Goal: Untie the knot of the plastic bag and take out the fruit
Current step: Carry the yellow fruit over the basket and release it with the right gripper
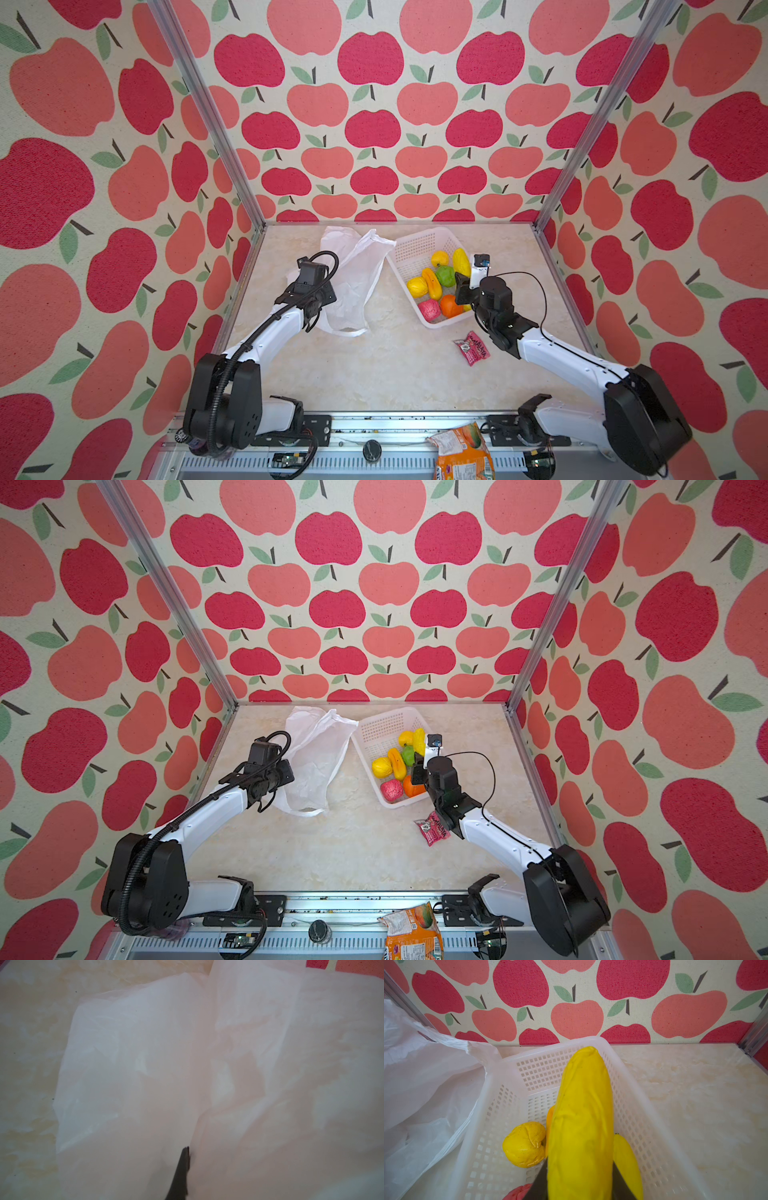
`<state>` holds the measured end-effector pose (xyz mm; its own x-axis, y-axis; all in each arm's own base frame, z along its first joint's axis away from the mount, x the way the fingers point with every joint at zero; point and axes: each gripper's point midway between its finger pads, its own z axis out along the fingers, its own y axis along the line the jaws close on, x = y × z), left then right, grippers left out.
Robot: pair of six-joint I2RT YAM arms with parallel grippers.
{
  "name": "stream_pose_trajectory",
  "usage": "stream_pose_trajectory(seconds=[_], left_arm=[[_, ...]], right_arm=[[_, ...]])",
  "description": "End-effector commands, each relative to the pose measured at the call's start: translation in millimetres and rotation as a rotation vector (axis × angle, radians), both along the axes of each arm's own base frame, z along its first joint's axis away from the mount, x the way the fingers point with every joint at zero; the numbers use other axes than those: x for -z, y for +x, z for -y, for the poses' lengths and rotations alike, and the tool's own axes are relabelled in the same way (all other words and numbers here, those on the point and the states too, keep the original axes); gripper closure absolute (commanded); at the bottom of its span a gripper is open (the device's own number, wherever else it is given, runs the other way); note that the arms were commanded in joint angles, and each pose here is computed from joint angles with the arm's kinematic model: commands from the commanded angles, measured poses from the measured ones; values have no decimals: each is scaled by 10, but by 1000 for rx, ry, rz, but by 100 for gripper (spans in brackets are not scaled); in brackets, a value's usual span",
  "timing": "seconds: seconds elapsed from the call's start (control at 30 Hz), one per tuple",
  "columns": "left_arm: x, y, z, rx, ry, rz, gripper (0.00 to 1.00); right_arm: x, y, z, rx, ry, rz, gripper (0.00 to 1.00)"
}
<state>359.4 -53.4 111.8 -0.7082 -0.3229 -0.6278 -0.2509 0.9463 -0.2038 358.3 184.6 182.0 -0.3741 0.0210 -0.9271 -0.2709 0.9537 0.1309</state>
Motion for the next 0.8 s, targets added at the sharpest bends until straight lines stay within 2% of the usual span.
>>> stream_pose_trajectory(seconds=[0.0,0.13,0.43,0.7,0.77], left_arm=[[-95,159,-39,-9,28,32,100],[-31,212,-85,-26,54,11,100],[78,317,-58,-15,59,-29,100],[142,343,-4,5,46,-48,95],[150,346,1,7,45,-51,93]], right_arm=[[129,168,-165,-63,1,-127,71],[370,512,-329,-86,-45,-230,73],[784,1161,-639,-100,-112,-340,72],[1050,1416,-637,-69,-128,-414,62],[1052,1433,-632,-68,-124,-417,56]])
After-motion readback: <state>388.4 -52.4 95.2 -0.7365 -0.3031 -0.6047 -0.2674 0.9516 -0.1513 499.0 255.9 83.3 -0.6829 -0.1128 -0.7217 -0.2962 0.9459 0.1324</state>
